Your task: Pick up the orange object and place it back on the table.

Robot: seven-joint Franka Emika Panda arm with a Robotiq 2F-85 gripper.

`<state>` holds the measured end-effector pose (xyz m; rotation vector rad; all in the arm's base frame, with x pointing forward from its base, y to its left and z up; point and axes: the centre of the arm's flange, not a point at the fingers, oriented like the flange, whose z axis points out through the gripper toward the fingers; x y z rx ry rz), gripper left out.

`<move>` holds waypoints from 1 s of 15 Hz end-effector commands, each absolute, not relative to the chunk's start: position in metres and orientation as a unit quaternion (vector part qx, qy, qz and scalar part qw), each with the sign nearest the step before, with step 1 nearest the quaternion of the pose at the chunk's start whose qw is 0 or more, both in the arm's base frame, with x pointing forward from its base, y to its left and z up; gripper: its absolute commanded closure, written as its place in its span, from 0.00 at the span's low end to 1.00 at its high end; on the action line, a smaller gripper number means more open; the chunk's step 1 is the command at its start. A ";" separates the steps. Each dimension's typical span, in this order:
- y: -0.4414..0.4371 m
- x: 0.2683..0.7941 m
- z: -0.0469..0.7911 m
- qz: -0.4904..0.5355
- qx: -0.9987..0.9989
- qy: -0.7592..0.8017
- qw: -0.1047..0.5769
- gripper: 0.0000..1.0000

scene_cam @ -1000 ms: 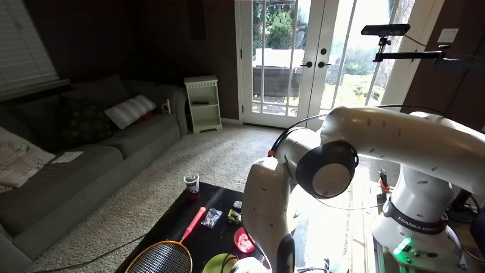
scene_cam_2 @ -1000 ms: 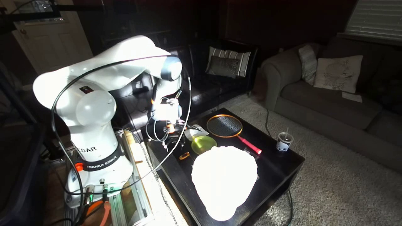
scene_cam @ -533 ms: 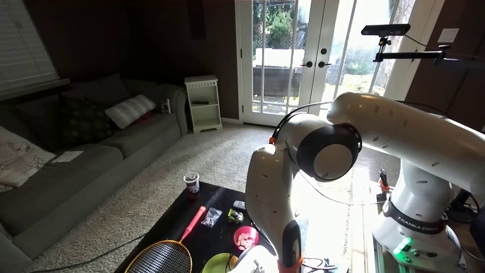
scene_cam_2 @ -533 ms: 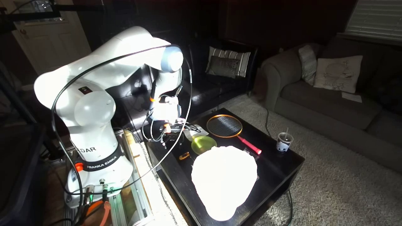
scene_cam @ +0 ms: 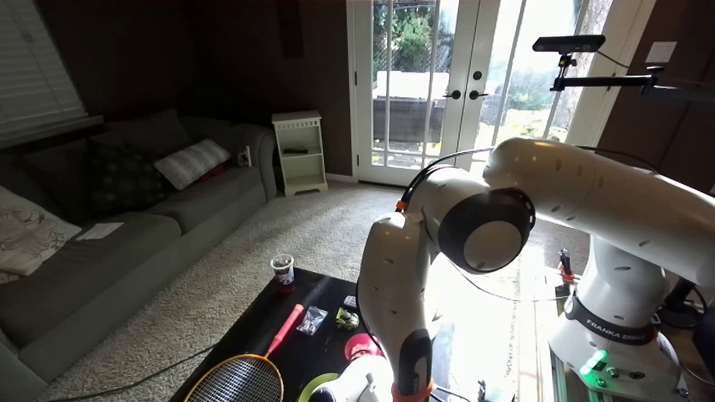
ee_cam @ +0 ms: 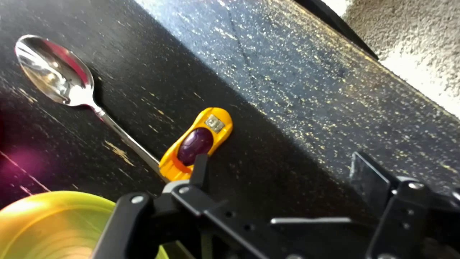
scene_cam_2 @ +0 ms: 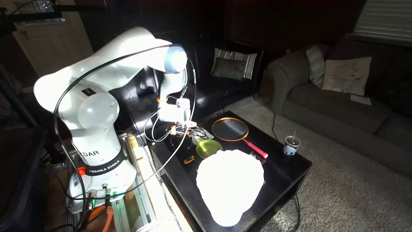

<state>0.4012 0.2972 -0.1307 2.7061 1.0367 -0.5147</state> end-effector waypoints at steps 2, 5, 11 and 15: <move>0.275 0.409 -0.126 -0.155 0.954 0.233 0.106 0.00; 0.255 0.415 -0.124 -0.103 0.974 0.177 0.096 0.00; 0.232 0.420 -0.114 -0.048 0.988 0.123 0.077 0.00; 0.223 0.417 -0.097 -0.047 0.992 0.093 0.075 0.00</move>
